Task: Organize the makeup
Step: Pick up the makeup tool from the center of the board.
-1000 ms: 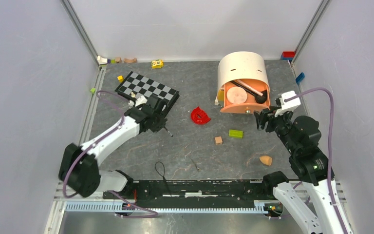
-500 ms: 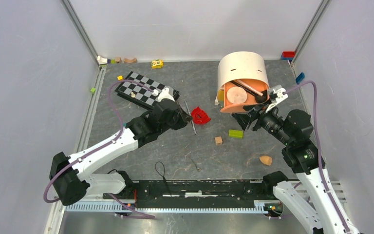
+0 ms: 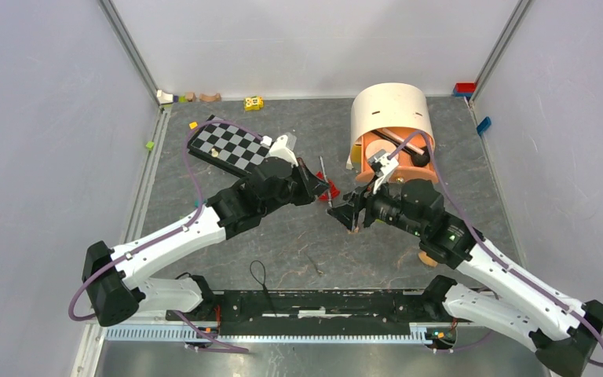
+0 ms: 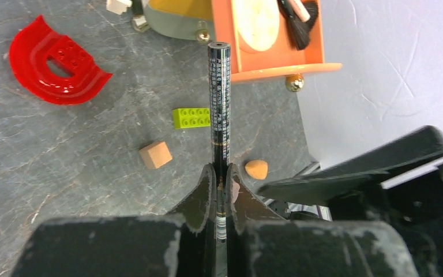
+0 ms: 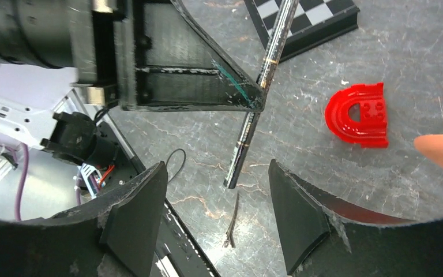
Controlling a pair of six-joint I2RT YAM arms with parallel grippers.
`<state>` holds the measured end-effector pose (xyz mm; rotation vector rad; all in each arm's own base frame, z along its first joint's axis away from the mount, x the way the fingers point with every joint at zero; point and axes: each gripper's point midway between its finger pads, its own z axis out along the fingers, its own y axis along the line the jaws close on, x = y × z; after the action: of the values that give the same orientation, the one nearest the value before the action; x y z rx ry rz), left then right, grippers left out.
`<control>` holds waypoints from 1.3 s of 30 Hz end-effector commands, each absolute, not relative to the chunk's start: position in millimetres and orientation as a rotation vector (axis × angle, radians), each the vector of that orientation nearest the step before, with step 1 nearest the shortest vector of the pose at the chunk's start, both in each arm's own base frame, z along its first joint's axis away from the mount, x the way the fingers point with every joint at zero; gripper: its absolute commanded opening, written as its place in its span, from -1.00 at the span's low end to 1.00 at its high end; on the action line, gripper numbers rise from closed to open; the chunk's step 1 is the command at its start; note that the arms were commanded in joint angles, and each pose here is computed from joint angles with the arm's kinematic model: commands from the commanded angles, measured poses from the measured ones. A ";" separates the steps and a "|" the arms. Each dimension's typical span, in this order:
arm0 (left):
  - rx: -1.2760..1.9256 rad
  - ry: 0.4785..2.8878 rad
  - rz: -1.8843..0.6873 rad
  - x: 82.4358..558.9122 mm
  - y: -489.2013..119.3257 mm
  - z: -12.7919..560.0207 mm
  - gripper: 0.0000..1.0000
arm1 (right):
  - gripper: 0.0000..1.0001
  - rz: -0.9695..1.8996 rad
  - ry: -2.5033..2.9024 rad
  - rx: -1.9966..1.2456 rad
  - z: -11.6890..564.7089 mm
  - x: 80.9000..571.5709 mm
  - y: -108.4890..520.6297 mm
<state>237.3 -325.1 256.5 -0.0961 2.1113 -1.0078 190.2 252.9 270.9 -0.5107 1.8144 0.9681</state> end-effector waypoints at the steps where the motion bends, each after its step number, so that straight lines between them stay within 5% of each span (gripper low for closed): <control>1: -0.005 1.999 -1.107 233.1 -338.2 293.9 -0.95 | 0.41 0.912 1.777 -0.401 277.1 205.9 255.0; 21: 0.053 1.977 -1.186 216.9 -342.7 294.0 -0.95 | -0.26 0.865 1.777 -0.356 260.2 219.5 258.1; 26: 0.048 1.981 -1.190 215.3 -341.3 290.2 -0.92 | -0.76 0.863 1.763 -0.371 260.8 219.1 258.4; 32: 0.079 1.966 -1.196 213.4 -341.6 297.2 -0.23 | -0.98 0.819 1.755 -0.408 263.6 222.0 256.7; 37: 0.137 1.956 -1.113 214.3 -330.8 311.6 0.49 | -1.00 0.552 1.724 -0.458 285.4 239.2 225.9; 39: 0.143 1.949 -1.052 216.7 -320.0 317.8 0.61 | -1.00 0.381 1.696 -0.509 298.3 248.0 206.0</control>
<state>216.4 -336.6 276.0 0.0744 2.0480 -1.1134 226.0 239.9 248.0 -0.4657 1.8215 0.6614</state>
